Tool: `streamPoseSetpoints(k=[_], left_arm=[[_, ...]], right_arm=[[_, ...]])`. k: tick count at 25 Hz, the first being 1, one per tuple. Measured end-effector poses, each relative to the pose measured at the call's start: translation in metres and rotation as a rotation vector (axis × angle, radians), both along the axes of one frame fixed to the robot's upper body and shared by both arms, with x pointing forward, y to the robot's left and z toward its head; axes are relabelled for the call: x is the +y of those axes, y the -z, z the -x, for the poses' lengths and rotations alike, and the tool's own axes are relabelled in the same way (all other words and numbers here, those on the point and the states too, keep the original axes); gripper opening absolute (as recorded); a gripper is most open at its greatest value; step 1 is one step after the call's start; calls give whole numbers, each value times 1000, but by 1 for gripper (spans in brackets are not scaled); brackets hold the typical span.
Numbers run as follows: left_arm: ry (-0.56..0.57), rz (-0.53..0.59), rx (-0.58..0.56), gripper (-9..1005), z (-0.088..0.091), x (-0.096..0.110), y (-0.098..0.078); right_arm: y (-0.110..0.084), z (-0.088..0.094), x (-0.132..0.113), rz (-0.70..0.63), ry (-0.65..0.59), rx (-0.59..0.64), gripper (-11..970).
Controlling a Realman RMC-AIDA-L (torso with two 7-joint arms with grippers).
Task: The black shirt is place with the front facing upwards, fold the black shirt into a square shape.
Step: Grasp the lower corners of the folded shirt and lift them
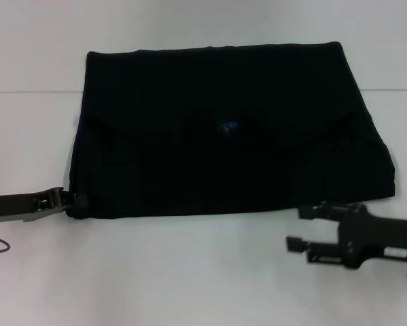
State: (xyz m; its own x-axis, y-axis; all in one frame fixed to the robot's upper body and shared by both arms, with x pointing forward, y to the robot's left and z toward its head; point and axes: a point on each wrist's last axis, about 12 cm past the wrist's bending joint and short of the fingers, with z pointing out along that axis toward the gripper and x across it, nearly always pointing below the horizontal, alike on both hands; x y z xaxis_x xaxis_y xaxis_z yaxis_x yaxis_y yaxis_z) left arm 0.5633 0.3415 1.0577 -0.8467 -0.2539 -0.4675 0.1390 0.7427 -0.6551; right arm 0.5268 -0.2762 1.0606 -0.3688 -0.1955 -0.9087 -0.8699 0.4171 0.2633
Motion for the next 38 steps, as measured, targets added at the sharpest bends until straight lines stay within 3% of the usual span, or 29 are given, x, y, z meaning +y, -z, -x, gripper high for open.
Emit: streamPoseSetpoints(k=[4,7,8,9,15,19,24,30,38], left_arm=[[8,2,0,140,-1,-1,-1],[13,4,1,33,-1,-1,-2],[14,5,1,-2,-1,-1,-2],[17,6,1,-2,-1,-1,-2],[36,21,1,-1,-1,-3,-5],[44,22,-5,-1,-5,-6,-8],[42,24,-8,-1,-6,-6,-9],[39,26,-13,-2,-8,-6,-11],[39,30,-17,-1,-9,-6,-12]], right_arm=[[-18,-16,-28,7,133,120,738],[-41,-35,-60,32,297,269,730],[-57,-46,-79,49,389,361,727],[-57,-46,-79,49,389,361,724],[-91,-74,-114,158,661,652,706],[-93,-88,-109,240,728,660,694],[-78,-100,-88,299,727,658,680],[-60,-106,-64,333,701,650,662],[-54,-109,-43,354,664,633,639]])
